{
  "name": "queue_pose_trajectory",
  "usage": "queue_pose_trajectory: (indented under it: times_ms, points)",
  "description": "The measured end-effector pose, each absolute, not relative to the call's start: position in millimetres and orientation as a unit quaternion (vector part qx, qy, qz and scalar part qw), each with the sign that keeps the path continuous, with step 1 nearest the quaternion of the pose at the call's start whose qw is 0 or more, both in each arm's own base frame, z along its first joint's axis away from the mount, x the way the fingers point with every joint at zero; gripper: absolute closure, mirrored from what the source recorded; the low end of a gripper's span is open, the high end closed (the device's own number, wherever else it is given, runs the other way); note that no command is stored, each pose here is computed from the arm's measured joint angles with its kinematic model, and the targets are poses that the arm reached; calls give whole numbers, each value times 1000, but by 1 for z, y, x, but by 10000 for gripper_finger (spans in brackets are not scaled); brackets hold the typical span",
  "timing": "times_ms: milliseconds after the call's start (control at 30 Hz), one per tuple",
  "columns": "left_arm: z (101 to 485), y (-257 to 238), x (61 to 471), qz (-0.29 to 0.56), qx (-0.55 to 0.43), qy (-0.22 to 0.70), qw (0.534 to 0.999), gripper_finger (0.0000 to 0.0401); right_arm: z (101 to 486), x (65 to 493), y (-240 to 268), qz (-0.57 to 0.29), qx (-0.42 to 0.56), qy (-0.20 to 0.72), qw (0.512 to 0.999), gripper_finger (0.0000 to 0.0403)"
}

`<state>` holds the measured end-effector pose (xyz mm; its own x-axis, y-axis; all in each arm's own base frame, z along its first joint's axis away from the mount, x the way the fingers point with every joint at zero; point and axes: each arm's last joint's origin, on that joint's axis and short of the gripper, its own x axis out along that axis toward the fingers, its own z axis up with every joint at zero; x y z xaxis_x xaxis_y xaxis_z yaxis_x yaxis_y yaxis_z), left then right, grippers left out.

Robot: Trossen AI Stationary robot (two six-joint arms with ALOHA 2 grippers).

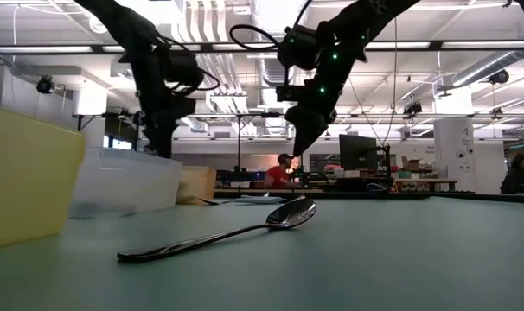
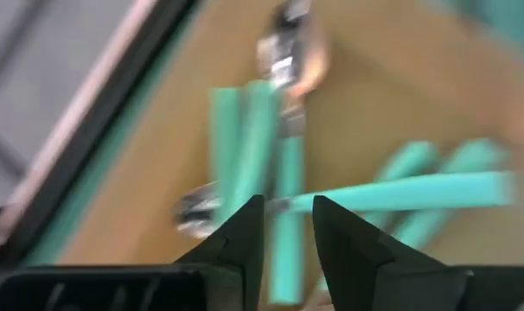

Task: Sort silverware by color (type)
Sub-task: Put the blue spoon into the transparent bin

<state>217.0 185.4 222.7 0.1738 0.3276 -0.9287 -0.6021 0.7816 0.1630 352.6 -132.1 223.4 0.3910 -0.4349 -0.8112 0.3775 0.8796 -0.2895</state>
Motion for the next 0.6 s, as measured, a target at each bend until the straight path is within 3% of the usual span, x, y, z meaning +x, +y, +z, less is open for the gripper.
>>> queue_pose_trajectory:
  times_ms: [300,600]
  points:
    - [260,179,239,55,-248,420,871,308,224,356,-142,-116,-31,453,884,268]
    - [282,181,244,54,-245,393,884,307,205,360,-158,14,-117,406,906,268]
